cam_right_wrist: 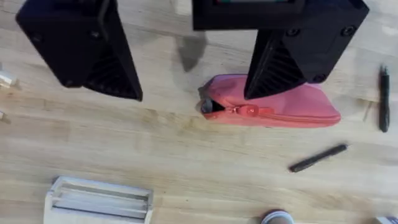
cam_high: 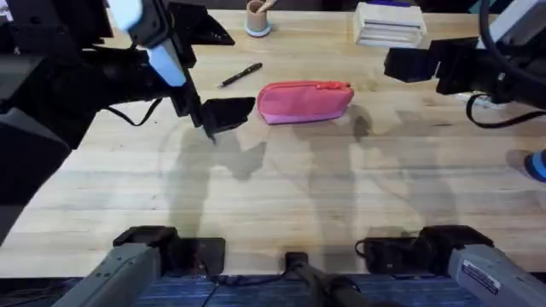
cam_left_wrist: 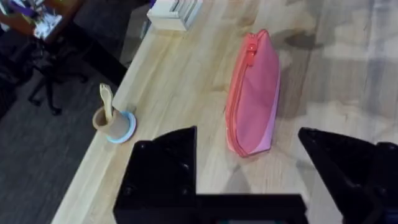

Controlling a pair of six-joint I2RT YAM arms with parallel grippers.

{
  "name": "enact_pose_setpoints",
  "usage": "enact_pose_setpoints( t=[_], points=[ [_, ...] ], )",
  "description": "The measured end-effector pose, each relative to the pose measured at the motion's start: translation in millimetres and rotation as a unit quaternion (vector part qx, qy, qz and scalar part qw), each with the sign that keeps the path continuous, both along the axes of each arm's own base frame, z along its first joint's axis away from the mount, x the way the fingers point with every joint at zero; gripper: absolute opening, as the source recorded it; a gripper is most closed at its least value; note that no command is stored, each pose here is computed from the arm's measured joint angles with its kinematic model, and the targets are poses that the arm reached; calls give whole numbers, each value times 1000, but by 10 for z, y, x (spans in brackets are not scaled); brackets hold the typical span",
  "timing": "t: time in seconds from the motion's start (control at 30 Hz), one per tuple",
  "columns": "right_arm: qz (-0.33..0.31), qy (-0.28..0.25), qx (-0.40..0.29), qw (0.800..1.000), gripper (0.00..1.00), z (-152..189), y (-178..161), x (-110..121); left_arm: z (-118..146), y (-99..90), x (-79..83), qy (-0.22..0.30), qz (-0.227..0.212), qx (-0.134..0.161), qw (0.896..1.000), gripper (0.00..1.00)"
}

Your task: Unzip the bag, pick up the pens from the table one at a time and place them inside, then zip the bag closed.

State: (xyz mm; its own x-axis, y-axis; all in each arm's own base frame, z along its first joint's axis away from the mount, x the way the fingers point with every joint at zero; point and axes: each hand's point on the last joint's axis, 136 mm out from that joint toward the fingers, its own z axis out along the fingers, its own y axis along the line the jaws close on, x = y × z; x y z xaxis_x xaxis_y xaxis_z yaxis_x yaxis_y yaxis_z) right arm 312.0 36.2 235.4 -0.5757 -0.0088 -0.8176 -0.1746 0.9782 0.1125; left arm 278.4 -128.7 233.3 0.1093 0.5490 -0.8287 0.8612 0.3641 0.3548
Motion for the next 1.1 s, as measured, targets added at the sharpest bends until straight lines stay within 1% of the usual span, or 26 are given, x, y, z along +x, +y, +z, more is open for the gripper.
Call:
enact_pose_setpoints(
  t=[0.1,0.23,0.53,0.63,0.9,1.1],
  points=[
    [0,0,0,1000,997,0,0,0,5,-15,-10,-16,-15,7,1000,994],
    [0,0,0,1000,997,0,0,0,10,-20,-14,-27,-23,12,999,994],
    [0,0,0,1000,997,0,0,0,-19,-4,4,-30,-21,21,999,994],
    [0,0,0,1000,997,0,0,0,-96,9,45,-18,-18,25,999,993],
    [0,0,0,1000,997,0,0,0,-424,15,170,40,-18,27,999,993],
    [0,0,0,1000,997,0,0,0,-677,15,303,72,-19,26,997,993]
  ],
)
